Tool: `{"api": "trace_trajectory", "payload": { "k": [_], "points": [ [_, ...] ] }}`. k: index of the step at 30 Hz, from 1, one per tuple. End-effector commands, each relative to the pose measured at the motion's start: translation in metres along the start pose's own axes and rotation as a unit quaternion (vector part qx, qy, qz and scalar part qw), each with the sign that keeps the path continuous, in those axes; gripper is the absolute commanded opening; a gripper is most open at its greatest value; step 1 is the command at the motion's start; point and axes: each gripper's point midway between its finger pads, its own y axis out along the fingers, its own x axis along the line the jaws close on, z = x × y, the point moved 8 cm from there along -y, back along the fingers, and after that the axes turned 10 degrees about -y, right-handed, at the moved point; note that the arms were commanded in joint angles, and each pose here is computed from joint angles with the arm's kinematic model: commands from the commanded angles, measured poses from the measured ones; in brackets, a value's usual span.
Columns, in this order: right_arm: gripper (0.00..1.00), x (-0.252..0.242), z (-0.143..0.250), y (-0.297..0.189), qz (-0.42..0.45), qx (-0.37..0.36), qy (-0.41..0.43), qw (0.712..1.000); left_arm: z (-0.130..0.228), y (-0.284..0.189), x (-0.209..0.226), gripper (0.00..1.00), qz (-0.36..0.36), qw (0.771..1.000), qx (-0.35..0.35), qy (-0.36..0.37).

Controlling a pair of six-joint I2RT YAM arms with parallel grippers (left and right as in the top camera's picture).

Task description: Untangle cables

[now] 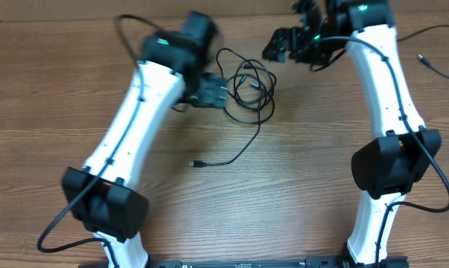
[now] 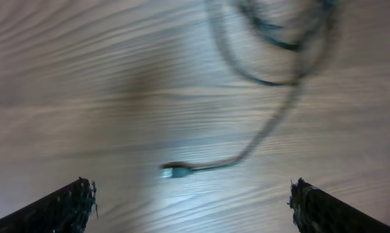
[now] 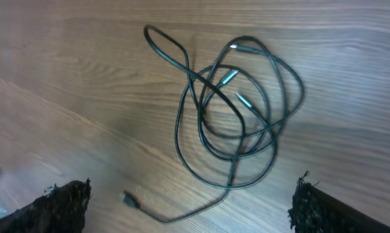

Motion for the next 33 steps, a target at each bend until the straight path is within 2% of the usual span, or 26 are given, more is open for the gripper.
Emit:
{"api": "trace_trajectory", "payload": {
  "k": [1,6,11,17,20,22,25,28,31,33],
  "points": [
    [1.0,0.003,0.006,0.024,-0.008,0.012,-0.009,1.0,-0.017,-0.003,0.046,0.99,-0.021,0.997,0.004,-0.08],
    [1.0,0.005,0.013,0.066,-0.008,0.008,-0.036,0.999,-0.03,-0.005,0.087,1.0,0.001,0.988,0.014,-0.151],
    [0.98,0.006,0.022,0.101,0.005,0.002,-0.072,0.997,-0.037,-0.007,0.111,1.0,-0.004,0.983,0.008,-0.184],
    [0.9,-0.003,0.024,0.121,0.065,-0.019,-0.101,0.993,-0.039,-0.007,0.117,1.0,-0.006,0.982,0.006,-0.191],
    [0.91,-0.011,0.021,0.124,0.108,-0.034,-0.106,0.988,-0.039,-0.007,0.117,1.0,-0.006,0.982,0.006,-0.19],
    [0.95,-0.016,0.018,0.124,0.132,-0.044,-0.108,0.984,-0.039,-0.007,0.117,1.0,-0.006,0.982,0.006,-0.19],
    [0.94,-0.017,0.013,0.124,0.139,-0.058,-0.112,0.982,-0.039,-0.007,0.117,0.99,-0.006,0.982,0.006,-0.19],
    [0.82,-0.017,0.01,0.124,0.139,-0.068,-0.115,0.981,-0.039,-0.007,0.117,1.0,-0.006,0.982,0.006,-0.19],
    [0.8,-0.017,0.009,0.129,0.135,-0.07,-0.118,0.981,-0.039,-0.007,0.117,1.0,-0.006,0.982,0.006,-0.19],
    [0.72,-0.014,0.01,0.132,0.123,-0.068,-0.119,0.983,-0.039,-0.007,0.117,0.99,-0.006,0.982,0.006,-0.191]
  ]
}}
